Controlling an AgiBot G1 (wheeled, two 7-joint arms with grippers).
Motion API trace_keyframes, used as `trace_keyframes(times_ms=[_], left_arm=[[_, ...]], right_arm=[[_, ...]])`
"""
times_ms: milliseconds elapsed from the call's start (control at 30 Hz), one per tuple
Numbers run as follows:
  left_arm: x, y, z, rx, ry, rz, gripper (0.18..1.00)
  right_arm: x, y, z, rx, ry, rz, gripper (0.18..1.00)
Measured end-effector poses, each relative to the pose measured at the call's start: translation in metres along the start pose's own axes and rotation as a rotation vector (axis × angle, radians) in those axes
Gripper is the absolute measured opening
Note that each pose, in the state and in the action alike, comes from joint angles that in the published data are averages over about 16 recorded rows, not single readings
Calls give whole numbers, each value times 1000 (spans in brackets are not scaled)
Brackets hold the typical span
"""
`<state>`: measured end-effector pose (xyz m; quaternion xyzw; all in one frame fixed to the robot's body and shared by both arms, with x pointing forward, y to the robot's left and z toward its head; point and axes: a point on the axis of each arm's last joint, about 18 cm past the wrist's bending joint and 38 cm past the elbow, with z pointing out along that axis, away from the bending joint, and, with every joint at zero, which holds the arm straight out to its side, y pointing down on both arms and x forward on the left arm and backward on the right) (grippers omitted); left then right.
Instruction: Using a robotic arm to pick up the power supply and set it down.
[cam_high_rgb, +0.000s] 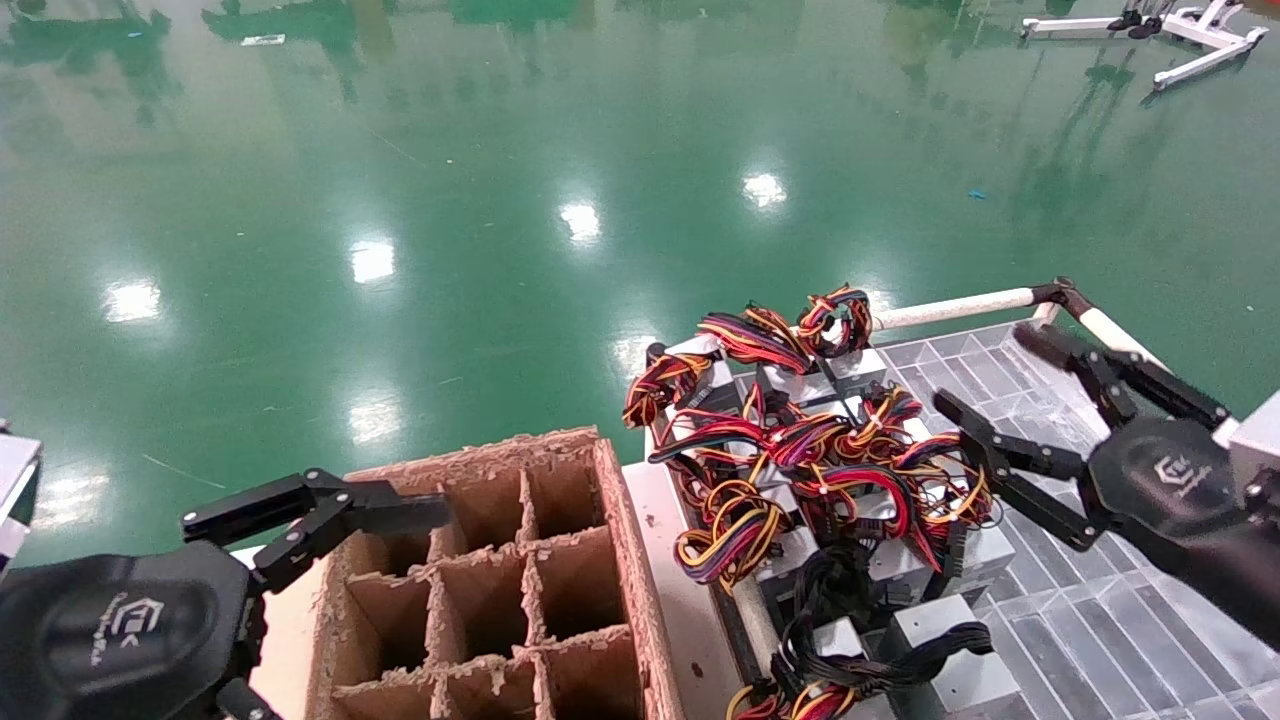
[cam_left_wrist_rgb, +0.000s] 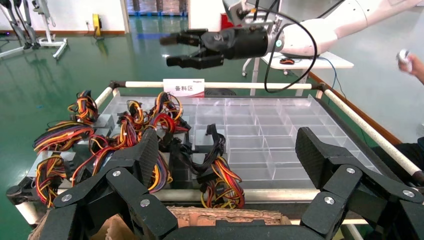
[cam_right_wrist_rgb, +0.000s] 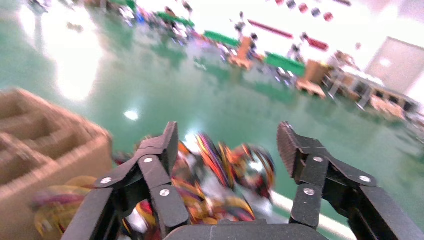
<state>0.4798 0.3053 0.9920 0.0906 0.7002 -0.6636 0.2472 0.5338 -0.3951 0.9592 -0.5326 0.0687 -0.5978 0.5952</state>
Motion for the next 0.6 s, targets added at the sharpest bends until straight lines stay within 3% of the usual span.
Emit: trace_keyframes(times_ms=[300,600], left_arm=[[0,0,0,0,0,0,1000],[0,0,0,0,0,0,1000]], right_arm=[[-14,-42,19,182,-141,63,824],[-24,-63,26,260,-243,97,904]])
